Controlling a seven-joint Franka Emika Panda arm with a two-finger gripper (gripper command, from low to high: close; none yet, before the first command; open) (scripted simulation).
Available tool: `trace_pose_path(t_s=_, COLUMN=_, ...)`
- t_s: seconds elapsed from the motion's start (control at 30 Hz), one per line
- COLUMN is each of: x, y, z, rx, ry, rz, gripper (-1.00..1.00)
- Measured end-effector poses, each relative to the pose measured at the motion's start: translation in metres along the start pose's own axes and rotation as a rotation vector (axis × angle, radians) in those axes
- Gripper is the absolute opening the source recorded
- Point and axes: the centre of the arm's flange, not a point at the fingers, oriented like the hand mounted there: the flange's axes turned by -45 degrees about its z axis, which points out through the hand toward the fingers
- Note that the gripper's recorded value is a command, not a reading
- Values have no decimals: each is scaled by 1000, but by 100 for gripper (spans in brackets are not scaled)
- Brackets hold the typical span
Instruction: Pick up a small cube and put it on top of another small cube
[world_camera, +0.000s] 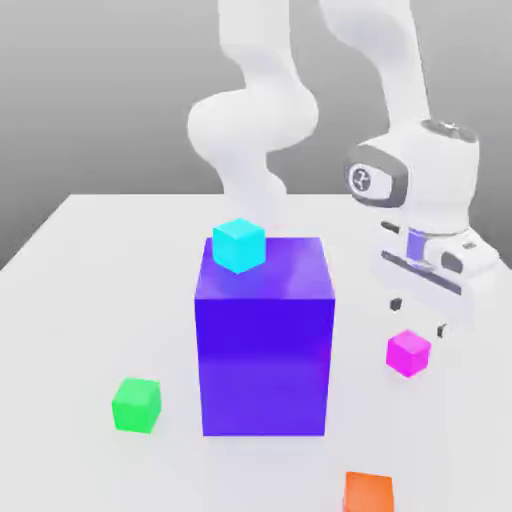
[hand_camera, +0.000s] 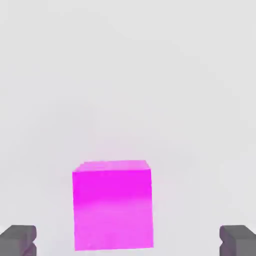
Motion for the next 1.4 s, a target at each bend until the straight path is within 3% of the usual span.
trace_pose_path(t_s=0.13, x=-2, y=-1, z=33, rx=2, ry=0, rz=2, gripper=0)
trace_pose_path(t_s=0.17, x=-2, y=-2, z=40, rx=2, ry=1, rz=1, gripper=-100)
trace_pose_path(t_s=0.4, x=-2, y=-2, z=42, rx=4, ry=0, rz=1, gripper=-100)
trace_pose_path(t_s=0.67, x=-2, y=-1, z=-16, rx=3, ry=0, rz=0, gripper=-100)
trace_pose_path(t_s=0.83, x=0, y=51, z=-42, rx=-60, ry=-30, rz=-86, gripper=-100)
trace_pose_path(t_s=1.1, x=-204, y=126, z=-100, rx=-148, ry=-229, rz=104, gripper=-100)
trace_pose_path(t_s=1.2, x=-259, y=116, z=-118, rx=-141, ry=-291, rz=132, gripper=-100)
trace_pose_path(t_s=1.4, x=-326, y=64, z=-135, rx=-99, ry=-321, rz=170, gripper=-100)
